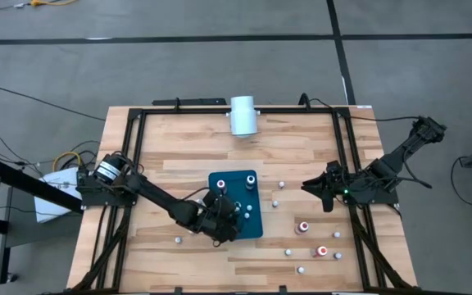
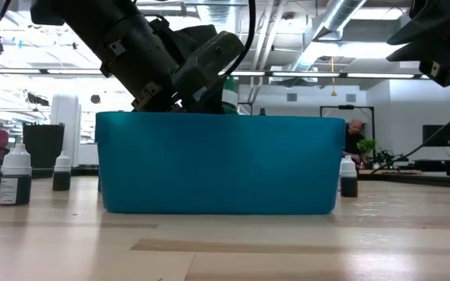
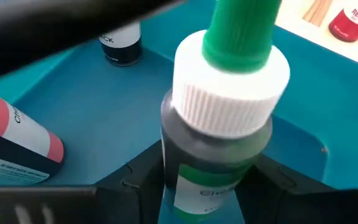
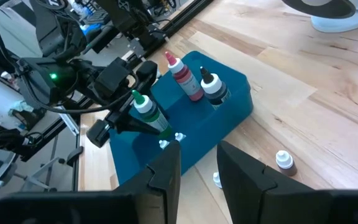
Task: Pick & Place food coloring
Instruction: Put the big green food coloring bottle into the blue bin
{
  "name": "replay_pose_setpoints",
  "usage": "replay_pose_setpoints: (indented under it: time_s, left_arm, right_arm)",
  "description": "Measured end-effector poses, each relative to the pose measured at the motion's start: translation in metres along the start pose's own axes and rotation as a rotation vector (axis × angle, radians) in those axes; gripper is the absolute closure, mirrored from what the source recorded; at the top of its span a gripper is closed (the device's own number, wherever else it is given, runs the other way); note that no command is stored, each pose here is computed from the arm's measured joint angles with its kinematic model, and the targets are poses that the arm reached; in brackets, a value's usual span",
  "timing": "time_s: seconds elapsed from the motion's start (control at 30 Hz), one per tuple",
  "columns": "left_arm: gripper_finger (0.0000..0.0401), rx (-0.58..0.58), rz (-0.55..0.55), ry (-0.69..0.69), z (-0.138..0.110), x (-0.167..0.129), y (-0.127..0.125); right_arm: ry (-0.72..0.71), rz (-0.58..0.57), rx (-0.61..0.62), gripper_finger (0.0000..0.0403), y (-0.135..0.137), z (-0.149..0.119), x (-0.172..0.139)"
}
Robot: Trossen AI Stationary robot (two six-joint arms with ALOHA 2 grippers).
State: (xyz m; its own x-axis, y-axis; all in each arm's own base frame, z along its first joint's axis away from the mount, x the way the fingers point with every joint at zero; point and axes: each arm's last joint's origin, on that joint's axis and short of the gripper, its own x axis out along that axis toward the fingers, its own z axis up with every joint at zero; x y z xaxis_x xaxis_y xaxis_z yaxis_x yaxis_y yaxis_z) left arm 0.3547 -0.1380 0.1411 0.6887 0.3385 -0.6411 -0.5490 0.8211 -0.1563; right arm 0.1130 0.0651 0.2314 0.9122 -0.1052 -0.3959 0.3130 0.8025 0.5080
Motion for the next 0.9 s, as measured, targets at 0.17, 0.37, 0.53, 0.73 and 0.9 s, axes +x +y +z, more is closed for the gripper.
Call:
replay_pose_setpoints:
  time_s: [0.17,0.37,0.53,0.73,0.9]
  left_arm:
    - [0.0221,0.003,-0.002,0.003,0.0000,0.0000,0.0000]
    - [0.0218,0.002,-0.003,0.003,-0.0003,-0.0002,-0.0003]
    - [0.0218,0.003,-0.016,0.015,-0.0011,-0.0007,-0.0011]
    - [0.0218,0.007,-0.030,0.014,-0.0020,-0.0045,-0.0037]
    - [0.0218,0.002,-0.037,0.008,0.0001,-0.0071,-0.0042]
  right_arm:
    - [0.000,0.000,0.000,0.0308,0.0000,0.0000,0.0000]
    - [0.000,0.000,0.000,0.0308,0.0000,0.0000,0.0000]
    - [0.000,0.000,0.000,0.0308,0.0000,0.0000,0.0000]
    - [0.000,0.000,0.000,0.0308,0.0000,0.0000,0.0000]
    - [0.000,0.000,0.000,0.0308,0.0000,0.0000,0.0000]
